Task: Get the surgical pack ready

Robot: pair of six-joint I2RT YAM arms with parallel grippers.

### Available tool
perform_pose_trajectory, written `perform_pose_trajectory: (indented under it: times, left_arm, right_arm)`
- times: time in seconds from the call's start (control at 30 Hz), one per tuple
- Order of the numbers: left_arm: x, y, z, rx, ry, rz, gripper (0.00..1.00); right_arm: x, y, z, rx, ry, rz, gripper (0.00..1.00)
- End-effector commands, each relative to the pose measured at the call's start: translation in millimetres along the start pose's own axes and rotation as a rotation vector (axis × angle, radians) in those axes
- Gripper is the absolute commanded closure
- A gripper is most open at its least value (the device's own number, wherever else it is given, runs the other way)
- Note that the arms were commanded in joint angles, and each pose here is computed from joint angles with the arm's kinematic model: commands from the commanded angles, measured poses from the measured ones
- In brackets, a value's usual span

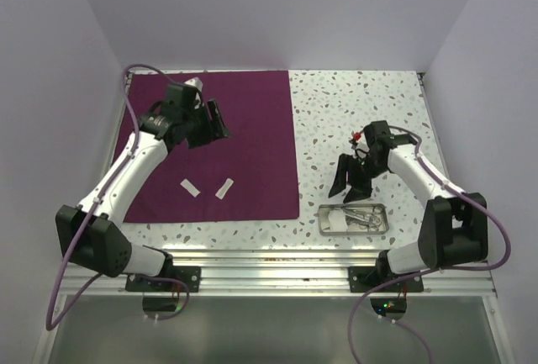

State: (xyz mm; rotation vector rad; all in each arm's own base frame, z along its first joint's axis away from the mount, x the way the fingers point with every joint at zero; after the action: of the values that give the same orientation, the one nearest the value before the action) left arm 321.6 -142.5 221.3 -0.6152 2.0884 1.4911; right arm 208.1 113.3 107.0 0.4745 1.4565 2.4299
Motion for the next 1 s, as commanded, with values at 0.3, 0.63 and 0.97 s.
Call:
perform_pose_trajectory:
  times: [0.3, 0.63, 0.97]
  left_arm:
    - [-97.9, -75.6, 106.0, -0.234, 0.117, -0.155, 0.37]
    - [-145.8, -160.0, 218.8, -0.442, 0.108, -0.210, 0.50]
    - [-131.8, -185.5, 237.3, -0.439, 0.152, -0.204, 0.46]
  right_arm:
    - [-13.0, 20.7, 55.3, -0.095, 0.117, -0.025, 0.41]
    - [-30.8, 3.7, 80.8, -0.107, 0.009, 0.024, 0.41]
    - [-33.8, -15.5, 67.9, -0.054, 0.007, 0.063, 0.41]
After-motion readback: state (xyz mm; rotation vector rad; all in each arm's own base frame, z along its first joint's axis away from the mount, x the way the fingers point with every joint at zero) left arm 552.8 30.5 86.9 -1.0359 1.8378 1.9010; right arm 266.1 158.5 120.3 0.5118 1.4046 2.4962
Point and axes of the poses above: each gripper's point midway between its finger pads, its own y axis back along the fingers, its own z axis along the line the jaws close on, x = y × z, the point moved 2 cm from there along y, back along the fingers, and after that the axes turned 15 degrees about -y, right-handed, at the moved point
